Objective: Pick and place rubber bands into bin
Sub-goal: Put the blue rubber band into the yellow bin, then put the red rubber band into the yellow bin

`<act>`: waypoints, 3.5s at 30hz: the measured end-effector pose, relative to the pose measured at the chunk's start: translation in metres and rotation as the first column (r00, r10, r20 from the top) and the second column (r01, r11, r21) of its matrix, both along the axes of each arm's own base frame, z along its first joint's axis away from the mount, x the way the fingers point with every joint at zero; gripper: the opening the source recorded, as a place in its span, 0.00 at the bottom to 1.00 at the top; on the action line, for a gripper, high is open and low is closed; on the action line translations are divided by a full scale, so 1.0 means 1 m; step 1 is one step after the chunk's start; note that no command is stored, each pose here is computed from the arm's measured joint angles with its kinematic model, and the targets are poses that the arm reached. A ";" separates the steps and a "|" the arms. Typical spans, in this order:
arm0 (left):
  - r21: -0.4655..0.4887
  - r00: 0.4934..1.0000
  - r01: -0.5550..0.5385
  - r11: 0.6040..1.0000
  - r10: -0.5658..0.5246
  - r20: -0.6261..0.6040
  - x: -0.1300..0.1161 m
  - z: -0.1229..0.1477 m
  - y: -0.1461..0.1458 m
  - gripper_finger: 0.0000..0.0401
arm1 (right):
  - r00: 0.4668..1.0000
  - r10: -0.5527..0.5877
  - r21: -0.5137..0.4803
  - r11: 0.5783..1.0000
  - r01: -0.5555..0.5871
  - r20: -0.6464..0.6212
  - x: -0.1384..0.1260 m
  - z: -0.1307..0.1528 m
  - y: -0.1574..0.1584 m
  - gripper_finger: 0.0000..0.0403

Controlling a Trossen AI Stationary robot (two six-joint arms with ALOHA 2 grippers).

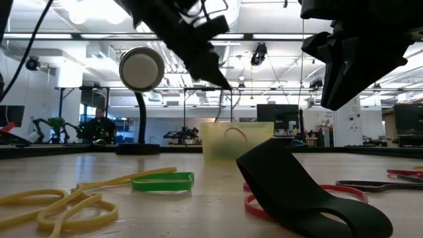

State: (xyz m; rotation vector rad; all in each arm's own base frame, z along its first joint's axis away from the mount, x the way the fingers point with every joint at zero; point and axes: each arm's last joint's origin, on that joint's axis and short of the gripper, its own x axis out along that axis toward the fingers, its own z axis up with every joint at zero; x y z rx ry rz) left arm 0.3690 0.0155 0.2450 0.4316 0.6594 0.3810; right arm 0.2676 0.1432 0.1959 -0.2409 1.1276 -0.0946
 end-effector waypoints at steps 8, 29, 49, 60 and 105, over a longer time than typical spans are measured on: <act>-0.004 0.997 -0.029 1.000 0.028 -0.074 0.012 -0.032 0.010 0.00 | 1.000 0.000 0.002 1.000 0.000 0.003 0.000 -0.001 0.000 0.13; -0.104 0.992 -0.002 0.995 -0.011 -0.129 0.006 -0.036 -0.026 0.24 | 0.989 -0.121 0.094 0.987 0.128 -0.083 -0.019 -0.031 -0.004 0.13; -0.169 0.986 0.106 0.980 -0.125 -0.107 -0.016 -0.028 -0.093 0.24 | 0.994 -0.058 0.190 0.979 0.074 -0.088 -0.034 -0.051 0.011 0.13; -0.178 0.986 0.096 0.979 -0.118 -0.118 -0.018 -0.033 -0.093 0.24 | 0.993 -0.085 0.133 0.986 0.095 -0.084 -0.040 -0.059 0.005 0.13; -0.190 0.983 0.073 0.979 -0.103 -0.151 -0.027 -0.049 -0.092 0.24 | 0.981 -0.149 0.196 0.966 0.171 -0.123 -0.048 -0.073 -0.003 0.13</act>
